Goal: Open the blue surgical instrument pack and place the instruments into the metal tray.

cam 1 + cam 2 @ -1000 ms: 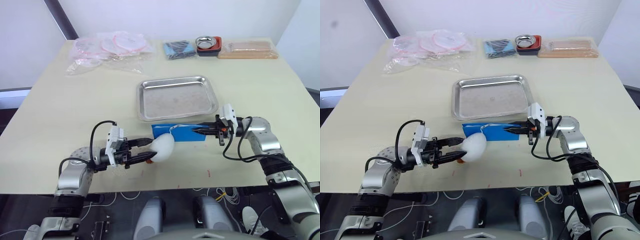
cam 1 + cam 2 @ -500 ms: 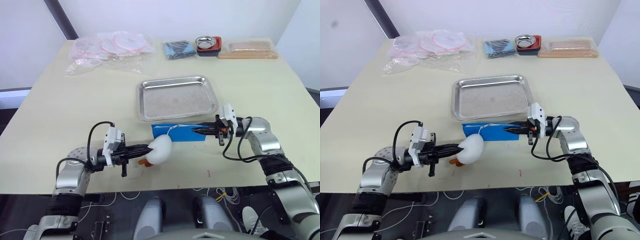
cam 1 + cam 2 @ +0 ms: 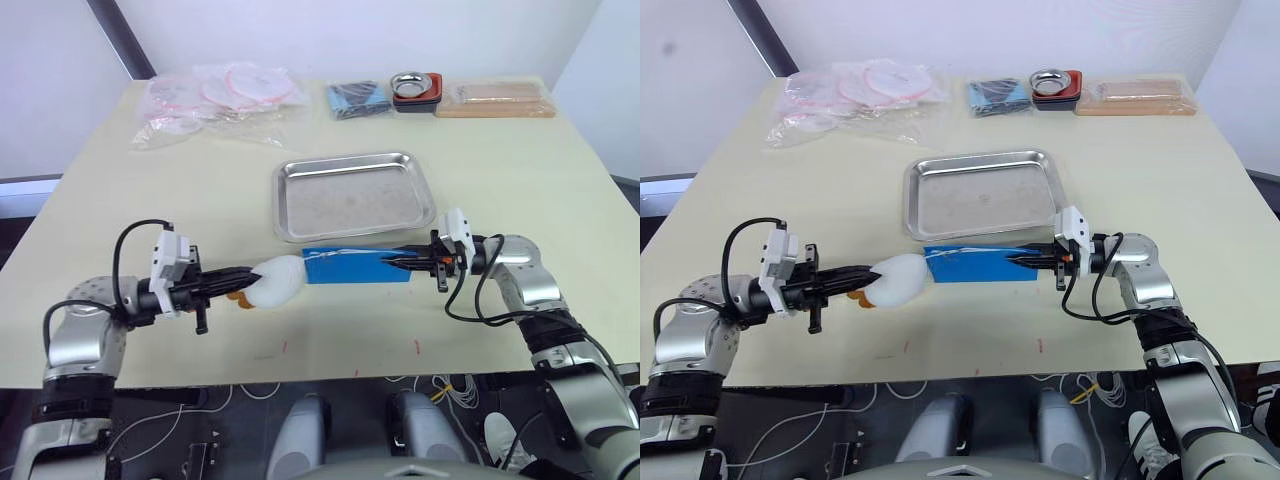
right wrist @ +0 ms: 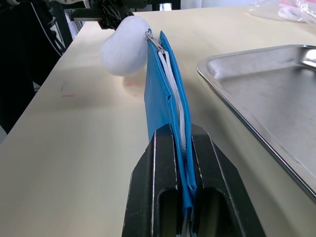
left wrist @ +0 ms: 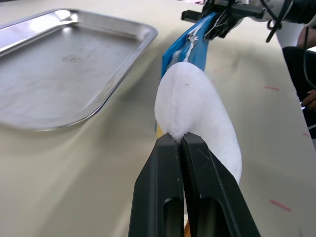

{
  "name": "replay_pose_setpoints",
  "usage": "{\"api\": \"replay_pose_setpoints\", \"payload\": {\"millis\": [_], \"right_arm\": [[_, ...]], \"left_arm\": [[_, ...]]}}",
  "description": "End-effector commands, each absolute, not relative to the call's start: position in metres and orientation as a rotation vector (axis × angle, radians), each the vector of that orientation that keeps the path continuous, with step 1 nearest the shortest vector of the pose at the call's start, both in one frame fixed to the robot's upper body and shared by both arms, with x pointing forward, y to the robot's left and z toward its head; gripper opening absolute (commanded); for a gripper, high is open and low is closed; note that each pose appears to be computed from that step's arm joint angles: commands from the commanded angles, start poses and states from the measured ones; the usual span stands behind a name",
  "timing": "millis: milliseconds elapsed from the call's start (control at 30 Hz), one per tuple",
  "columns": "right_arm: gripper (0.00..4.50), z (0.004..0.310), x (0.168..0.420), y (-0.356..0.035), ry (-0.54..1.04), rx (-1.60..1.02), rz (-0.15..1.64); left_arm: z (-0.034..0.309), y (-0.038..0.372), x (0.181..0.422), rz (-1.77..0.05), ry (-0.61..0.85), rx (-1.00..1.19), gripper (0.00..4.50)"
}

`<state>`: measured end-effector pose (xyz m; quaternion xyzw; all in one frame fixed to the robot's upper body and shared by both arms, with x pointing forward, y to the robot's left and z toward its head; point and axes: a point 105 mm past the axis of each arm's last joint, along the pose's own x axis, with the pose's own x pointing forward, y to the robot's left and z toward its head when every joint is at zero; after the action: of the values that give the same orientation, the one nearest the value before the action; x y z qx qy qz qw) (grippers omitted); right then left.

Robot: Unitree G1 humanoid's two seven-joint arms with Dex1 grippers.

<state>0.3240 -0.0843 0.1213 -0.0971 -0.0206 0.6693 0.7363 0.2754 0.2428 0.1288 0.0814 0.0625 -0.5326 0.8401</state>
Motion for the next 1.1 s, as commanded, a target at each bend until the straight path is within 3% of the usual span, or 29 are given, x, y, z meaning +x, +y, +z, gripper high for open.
{"api": "replay_pose_setpoints", "payload": {"millis": [33,1100], "right_arm": [[0.0,0.124,0.322,-0.084,-0.065,-0.218,1.473],[0.0,0.12,0.323,-0.082,-0.048,-0.209,1.488]], "left_arm": [[0.142,0.255,0.277,-1.078,0.101,0.205,0.03],[0.156,0.292,0.272,-0.861,0.133,0.262,0.03]]}}
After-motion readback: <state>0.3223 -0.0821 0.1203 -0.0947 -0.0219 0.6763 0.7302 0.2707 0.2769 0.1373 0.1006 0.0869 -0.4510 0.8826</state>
